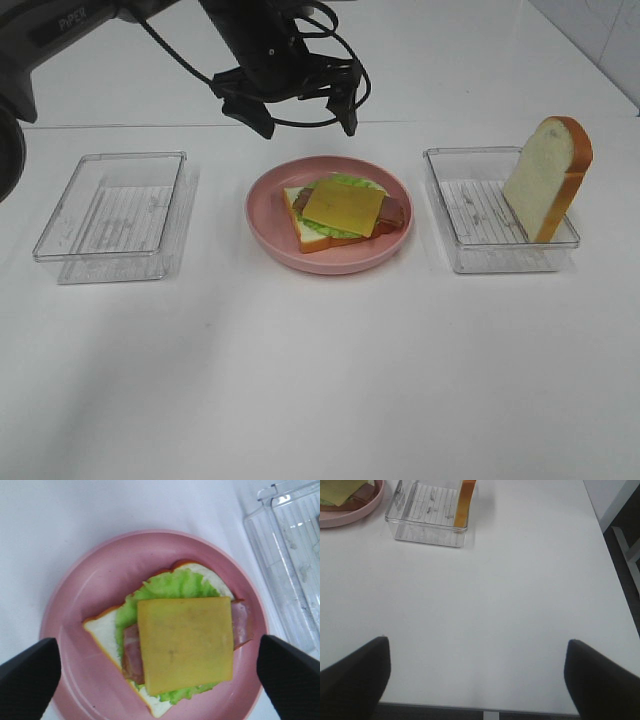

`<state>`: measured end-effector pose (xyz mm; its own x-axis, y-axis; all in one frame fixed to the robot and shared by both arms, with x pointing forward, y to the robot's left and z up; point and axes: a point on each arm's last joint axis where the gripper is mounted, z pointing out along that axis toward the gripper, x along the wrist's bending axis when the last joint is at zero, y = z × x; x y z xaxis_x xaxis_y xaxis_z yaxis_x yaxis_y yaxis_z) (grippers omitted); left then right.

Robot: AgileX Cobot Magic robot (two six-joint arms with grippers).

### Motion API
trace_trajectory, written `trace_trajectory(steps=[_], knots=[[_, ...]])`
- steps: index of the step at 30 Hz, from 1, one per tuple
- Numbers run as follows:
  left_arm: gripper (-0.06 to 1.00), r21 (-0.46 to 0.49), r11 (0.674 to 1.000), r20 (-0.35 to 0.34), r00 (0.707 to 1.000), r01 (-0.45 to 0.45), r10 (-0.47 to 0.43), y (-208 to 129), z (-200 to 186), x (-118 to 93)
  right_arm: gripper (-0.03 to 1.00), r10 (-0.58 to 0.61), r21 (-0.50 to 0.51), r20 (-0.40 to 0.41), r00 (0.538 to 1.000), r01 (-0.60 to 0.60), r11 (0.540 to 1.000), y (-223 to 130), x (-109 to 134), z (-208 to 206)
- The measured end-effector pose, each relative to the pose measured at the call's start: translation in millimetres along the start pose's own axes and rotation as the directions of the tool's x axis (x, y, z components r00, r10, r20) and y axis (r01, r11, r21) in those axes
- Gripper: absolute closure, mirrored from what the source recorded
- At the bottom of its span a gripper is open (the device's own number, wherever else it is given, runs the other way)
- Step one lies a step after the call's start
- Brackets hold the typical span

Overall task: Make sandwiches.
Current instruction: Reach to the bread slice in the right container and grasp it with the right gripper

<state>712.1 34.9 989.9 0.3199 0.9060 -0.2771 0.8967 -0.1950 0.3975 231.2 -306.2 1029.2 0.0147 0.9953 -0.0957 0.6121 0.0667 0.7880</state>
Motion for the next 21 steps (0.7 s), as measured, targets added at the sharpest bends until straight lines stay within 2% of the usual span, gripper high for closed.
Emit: trace_trajectory(steps=[5, 11, 21], knots=[[-0.04, -0.047, 0.999, -0.04, 0.999, -0.01, 0.008, 8, -15, 2, 0.05, 0.0, 0.0, 0.0, 1.0, 0.0, 1.0, 0, 0, 0], [-0.04, -0.072, 0.997, -0.042, 0.999, -0.006, 0.003, 12, -29, 2, 0.05, 0.0, 0.0, 0.0, 1.0, 0.0, 1.0, 0, 0, 0], [-0.04, -0.21, 0.978, -0.028, 1.0, -0.012, 0.006, 25, -106, 0, 0.05, 0.0, 0.0, 0.0, 1.0, 0.0, 1.0, 0, 0, 0]])
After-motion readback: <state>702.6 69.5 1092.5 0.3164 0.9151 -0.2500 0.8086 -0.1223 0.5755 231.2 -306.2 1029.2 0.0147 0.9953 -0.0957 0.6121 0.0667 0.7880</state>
